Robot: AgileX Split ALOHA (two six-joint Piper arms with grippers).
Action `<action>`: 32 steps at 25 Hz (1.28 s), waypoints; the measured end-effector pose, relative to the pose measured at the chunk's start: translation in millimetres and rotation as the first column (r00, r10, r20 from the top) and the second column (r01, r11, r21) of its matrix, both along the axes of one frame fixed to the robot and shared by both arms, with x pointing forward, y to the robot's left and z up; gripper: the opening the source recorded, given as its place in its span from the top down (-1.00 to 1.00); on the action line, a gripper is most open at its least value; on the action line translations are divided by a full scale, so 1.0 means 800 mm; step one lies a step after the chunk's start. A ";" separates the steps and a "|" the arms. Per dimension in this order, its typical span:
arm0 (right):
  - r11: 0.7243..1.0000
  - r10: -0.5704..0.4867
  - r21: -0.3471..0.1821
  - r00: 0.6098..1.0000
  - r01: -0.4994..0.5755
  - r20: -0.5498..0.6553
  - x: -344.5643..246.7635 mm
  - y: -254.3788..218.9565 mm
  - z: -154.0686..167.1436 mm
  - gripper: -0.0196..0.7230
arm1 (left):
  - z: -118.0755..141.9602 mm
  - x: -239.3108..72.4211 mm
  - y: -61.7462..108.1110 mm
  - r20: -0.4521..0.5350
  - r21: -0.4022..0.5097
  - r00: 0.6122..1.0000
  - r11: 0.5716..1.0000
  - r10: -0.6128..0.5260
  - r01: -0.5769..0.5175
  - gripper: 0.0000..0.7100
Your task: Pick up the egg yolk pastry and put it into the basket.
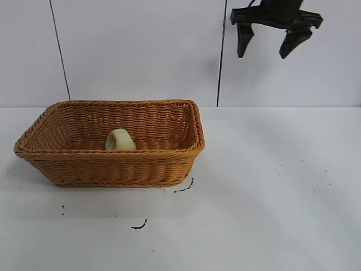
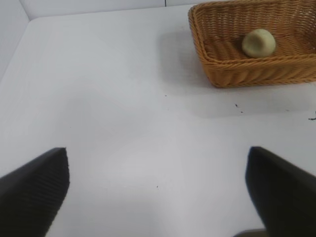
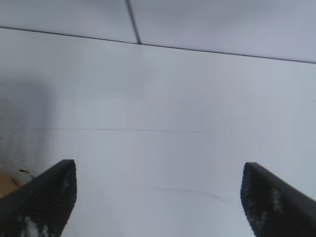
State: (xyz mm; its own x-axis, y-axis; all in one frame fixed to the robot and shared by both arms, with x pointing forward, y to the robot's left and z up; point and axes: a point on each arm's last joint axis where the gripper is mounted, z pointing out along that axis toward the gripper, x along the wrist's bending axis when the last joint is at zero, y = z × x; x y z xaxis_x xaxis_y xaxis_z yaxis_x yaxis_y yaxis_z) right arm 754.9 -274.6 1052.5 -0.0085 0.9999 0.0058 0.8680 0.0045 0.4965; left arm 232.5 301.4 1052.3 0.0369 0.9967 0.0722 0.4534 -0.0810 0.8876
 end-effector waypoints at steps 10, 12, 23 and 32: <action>1.000 -0.007 0.008 1.000 0.007 -0.008 -0.036 -0.014 0.039 -0.79 | 0.000 0.000 0.000 0.000 0.000 1.000 1.000 0.000 0.000 -0.96; 1.000 -0.004 0.015 1.000 0.004 -0.028 -0.057 -0.013 0.049 -0.79 | 0.000 0.000 0.000 0.000 0.000 1.000 1.000 0.000 0.000 -0.96; 1.000 0.001 0.023 0.996 0.001 -0.088 -0.245 -0.016 0.108 -0.79 | 0.000 0.000 0.000 0.000 0.000 1.000 1.000 0.000 0.000 -0.96; 1.000 0.009 0.020 0.999 -0.008 -0.030 -0.424 -0.022 0.103 -0.79 | 0.000 0.000 0.000 0.000 0.000 1.000 1.000 0.000 0.000 -0.96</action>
State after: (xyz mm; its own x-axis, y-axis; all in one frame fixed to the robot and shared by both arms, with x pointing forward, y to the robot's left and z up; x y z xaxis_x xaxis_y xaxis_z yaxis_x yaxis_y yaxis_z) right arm 415.5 -291.9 1135.1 -0.0167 0.9995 0.0263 0.8828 0.0024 0.4698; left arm 232.5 301.4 1052.3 0.0369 0.9967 0.0722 0.4534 -0.0810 0.8876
